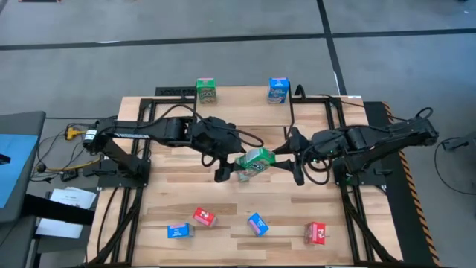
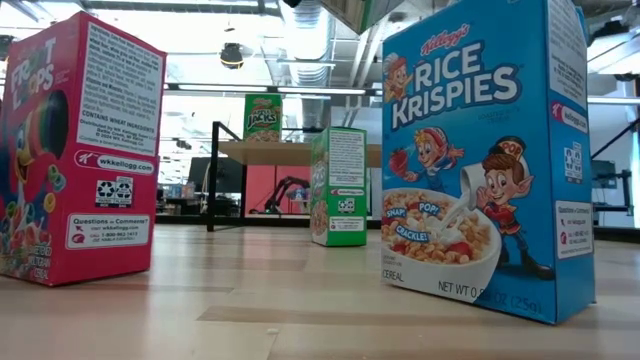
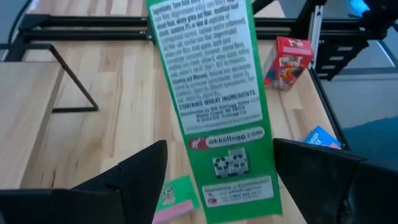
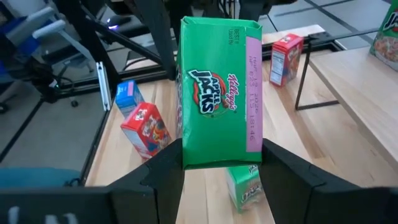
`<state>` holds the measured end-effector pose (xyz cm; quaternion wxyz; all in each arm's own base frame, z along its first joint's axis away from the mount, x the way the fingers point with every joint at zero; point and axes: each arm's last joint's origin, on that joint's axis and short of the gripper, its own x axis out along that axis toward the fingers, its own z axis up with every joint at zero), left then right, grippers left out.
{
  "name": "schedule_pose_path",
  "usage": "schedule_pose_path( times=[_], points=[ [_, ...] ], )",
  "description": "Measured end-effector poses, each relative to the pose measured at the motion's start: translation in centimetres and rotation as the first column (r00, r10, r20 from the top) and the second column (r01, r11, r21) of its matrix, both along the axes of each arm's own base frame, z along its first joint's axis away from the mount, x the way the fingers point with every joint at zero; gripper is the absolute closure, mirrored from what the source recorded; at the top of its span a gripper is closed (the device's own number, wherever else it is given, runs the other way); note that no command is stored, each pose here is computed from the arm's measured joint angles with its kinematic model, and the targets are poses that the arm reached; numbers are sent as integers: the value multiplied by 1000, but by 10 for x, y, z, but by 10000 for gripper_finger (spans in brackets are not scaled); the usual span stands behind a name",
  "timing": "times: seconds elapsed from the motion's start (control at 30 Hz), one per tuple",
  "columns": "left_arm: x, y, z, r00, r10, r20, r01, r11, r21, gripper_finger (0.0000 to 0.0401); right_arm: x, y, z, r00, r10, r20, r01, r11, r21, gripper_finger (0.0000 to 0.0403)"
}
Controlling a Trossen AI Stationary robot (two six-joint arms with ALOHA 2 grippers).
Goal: Stack cereal on shelf
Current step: Put the top green cereal box on the shelf aligned with the other green cereal box
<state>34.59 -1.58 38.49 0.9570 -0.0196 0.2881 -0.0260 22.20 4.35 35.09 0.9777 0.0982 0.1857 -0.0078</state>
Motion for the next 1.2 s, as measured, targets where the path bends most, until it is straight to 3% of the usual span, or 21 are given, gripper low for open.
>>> schedule_pose_path(
  times=[0.2, 0.4, 0.67, 1.03, 1.2],
  points=[
    [7, -1, -5, 999, -51, -2, 51, 998, -32, 124, 0, 0, 1, 1000, -1, 9, 1, 1000, 2, 194],
    [7, -2, -7, 994, -106, -5, 106, 994, 40, 124, 0, 0, 1, 1000, -2, 11, 2, 1000, 5, 194],
    [7, -1, -7, 995, -96, -3, 96, 994, 49, 128, 0, 0, 1, 1000, -3, 12, 3, 1000, 5, 194],
    [7, -2, -7, 994, -108, -3, 108, 994, 29, 204, 0, 0, 1, 1000, -6, 11, 6, 1000, 4, 194],
    [7, -2, -7, 994, -109, -3, 109, 994, 29, 215, 0, 0, 1, 1000, -6, 11, 6, 1000, 4, 194]
  ],
)
